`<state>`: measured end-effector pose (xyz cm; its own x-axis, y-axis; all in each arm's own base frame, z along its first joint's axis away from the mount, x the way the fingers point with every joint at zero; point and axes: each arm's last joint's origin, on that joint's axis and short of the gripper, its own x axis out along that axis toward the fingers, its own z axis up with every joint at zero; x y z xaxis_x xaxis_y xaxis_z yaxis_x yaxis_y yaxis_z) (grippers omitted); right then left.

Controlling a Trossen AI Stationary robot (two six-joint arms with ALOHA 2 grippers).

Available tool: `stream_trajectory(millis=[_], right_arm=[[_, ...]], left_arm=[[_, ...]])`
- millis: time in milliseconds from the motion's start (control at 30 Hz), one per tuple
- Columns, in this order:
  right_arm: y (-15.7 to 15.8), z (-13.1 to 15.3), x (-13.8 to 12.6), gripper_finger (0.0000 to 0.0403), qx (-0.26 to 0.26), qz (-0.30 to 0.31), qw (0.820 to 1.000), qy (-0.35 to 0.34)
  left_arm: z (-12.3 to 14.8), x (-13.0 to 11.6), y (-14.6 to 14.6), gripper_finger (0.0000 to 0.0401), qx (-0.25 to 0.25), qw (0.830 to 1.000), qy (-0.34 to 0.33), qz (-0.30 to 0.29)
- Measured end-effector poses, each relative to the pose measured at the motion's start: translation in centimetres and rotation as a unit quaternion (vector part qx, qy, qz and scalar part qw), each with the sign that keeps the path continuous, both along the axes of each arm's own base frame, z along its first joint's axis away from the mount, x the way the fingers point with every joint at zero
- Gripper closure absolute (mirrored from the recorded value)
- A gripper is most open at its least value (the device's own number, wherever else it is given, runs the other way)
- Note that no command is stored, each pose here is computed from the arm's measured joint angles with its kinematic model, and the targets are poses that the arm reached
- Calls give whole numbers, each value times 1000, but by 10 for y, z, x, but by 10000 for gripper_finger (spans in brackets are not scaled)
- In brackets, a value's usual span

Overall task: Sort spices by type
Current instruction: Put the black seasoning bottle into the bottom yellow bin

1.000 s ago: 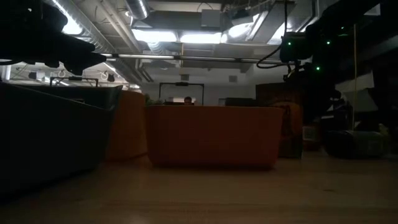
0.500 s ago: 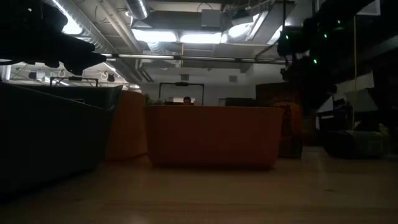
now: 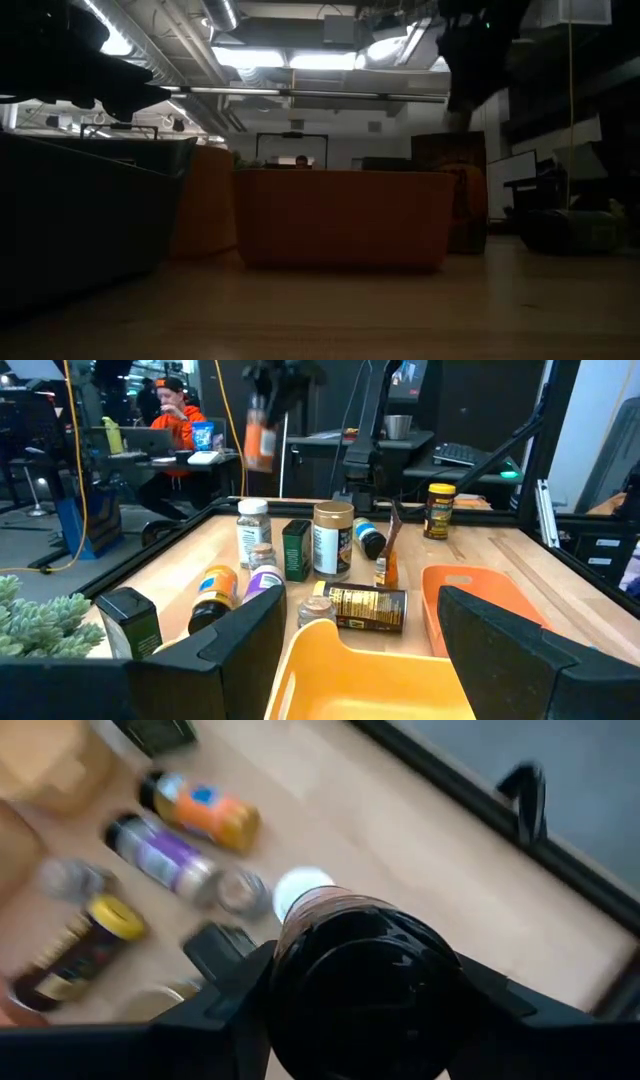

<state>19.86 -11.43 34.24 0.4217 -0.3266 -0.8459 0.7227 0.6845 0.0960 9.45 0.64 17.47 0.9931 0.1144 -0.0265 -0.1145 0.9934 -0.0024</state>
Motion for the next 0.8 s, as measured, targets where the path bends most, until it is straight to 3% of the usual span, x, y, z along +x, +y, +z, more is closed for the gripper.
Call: stream_trajectory(millis=[233,433,567,800], right_arm=[[14,19,14,191,-22,44,997,-57],[30,17,54,191,-23,124,984,-125],[42,5,90,191,-43,197,967,-154],[64,-33,152,191,-54,341,920,-185]], left_arm=[[0,0,0,150,0,1000,-1,2],[1,0,1,150,-1,1000,-3,15],[0,0,1,150,-1,1000,-2,15],[0,0,1,150,-9,1000,-3,15]])
